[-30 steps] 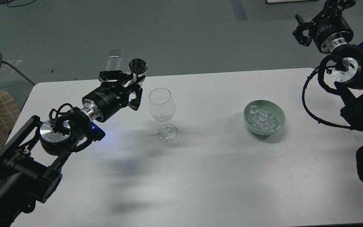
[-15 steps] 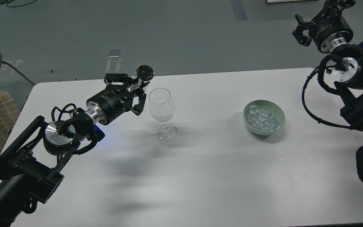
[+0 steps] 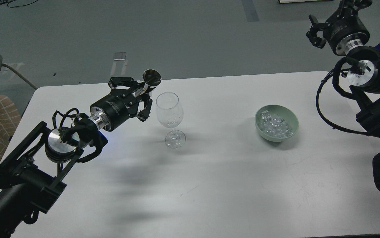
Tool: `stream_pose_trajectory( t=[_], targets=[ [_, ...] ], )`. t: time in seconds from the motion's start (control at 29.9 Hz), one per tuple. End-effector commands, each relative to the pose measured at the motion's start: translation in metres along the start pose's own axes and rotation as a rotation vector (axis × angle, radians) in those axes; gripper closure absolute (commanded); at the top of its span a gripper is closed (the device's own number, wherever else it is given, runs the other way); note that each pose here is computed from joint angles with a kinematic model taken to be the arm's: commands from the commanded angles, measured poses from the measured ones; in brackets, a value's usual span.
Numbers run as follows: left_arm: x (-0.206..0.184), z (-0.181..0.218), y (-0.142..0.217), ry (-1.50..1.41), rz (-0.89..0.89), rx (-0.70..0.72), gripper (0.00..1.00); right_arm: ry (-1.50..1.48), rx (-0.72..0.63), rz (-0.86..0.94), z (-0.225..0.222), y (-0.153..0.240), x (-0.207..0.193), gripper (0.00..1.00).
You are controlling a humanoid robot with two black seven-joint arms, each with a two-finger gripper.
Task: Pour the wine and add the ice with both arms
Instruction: 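Tilt the jigger over the wine glass to pour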
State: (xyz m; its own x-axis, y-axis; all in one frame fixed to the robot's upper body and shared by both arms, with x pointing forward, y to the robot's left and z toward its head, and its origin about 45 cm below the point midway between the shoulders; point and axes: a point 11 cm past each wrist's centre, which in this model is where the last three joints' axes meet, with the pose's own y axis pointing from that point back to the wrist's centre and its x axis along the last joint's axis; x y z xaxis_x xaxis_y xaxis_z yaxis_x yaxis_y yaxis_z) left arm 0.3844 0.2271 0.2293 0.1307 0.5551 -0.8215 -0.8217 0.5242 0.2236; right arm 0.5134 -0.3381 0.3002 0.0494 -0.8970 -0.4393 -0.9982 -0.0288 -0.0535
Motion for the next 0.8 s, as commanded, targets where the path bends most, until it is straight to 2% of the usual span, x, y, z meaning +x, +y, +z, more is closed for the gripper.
stream_pose_trajectory(
  t=[0.0,0.77],
  targets=[
    [0.0007,0.0012,0.0007,-0.006,0.003,-0.002,1.00,-0.001,0.000,-0.001,0.0000,-0.0001,-0.0005,0.00],
    [-0.0042,0.0033,-0.0024,-0.169,0.002,-0.007,1.00,0.000,0.003,-0.007,-0.0019,-0.0007,-0.0022,0.00]
  ],
)
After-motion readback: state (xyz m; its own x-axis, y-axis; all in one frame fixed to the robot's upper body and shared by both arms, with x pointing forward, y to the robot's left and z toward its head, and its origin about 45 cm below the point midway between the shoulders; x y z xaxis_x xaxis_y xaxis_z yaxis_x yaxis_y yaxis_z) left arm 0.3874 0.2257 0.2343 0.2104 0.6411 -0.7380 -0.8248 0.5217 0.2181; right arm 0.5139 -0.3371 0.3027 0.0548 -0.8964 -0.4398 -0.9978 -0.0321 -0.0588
